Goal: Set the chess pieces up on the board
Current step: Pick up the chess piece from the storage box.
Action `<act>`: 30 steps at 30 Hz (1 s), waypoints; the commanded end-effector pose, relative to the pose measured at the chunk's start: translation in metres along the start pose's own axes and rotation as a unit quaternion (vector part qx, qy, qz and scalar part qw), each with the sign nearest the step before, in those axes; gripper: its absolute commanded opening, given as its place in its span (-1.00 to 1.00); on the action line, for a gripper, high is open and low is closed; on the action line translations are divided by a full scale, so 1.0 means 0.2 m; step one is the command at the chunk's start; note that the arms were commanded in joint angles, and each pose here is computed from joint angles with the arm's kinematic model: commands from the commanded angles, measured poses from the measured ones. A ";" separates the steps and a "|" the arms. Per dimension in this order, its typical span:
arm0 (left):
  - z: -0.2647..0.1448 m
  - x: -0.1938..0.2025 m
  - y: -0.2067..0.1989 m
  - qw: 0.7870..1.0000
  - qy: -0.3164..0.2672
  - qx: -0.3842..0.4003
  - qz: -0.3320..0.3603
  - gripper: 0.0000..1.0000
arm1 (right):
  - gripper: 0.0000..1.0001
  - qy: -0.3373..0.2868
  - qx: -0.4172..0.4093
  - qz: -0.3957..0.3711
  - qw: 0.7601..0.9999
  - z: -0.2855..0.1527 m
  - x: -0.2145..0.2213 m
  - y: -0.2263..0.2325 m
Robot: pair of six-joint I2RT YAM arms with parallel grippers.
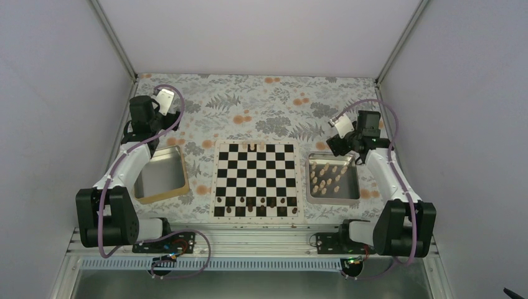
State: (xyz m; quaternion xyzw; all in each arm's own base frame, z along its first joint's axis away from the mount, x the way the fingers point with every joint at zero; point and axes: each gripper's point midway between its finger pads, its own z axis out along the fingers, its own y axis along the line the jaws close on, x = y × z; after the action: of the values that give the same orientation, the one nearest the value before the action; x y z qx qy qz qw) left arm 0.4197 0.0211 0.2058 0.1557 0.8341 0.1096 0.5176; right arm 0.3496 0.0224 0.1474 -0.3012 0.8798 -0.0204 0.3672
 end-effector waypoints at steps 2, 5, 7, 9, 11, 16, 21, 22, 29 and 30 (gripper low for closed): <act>-0.01 -0.03 0.00 1.000 -0.008 0.005 0.006 1.00 | 0.66 0.027 -0.044 -0.034 0.998 -0.06 0.03 0.07; -0.01 -0.01 -0.01 1.000 -0.005 0.013 0.008 1.00 | 0.66 0.060 -0.082 -0.049 0.994 -0.08 0.08 0.13; 0.00 -0.01 -0.03 1.000 -0.004 0.020 0.009 1.00 | 0.64 0.087 -0.111 -0.055 0.988 -0.08 0.13 0.17; 0.01 0.00 -0.04 1.000 -0.002 0.024 0.010 1.00 | 0.58 0.109 -0.129 -0.059 0.984 -0.06 0.17 0.19; 0.01 0.01 -0.04 1.000 0.000 0.026 0.010 1.00 | 0.52 0.125 -0.138 -0.061 0.981 -0.04 0.21 0.20; 0.01 0.01 -0.05 0.999 0.000 0.032 0.012 1.00 | 0.50 0.138 -0.150 -0.060 0.977 -0.01 0.27 0.23; 0.02 0.02 -0.07 0.999 0.002 0.039 0.014 1.00 | 0.40 0.145 -0.162 -0.058 0.974 0.00 0.31 0.27; 0.02 0.02 -0.07 0.999 0.003 0.040 0.015 1.00 | 0.36 0.147 -0.168 -0.057 0.973 0.00 0.32 0.28; 0.04 0.05 -0.07 0.999 0.010 0.042 0.016 1.00 | 0.17 0.167 -0.195 -0.044 0.965 0.07 0.40 0.34; 0.04 0.05 -0.07 0.999 0.011 0.041 0.015 1.00 | 0.17 0.167 -0.196 -0.043 0.965 0.08 0.41 0.34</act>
State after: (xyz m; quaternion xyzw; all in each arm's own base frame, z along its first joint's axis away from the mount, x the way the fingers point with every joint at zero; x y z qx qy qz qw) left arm 0.4187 0.0118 0.1895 0.1819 0.8428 0.0878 0.4989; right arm 0.2847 0.0323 0.0768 -0.3970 0.9020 0.0681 0.1553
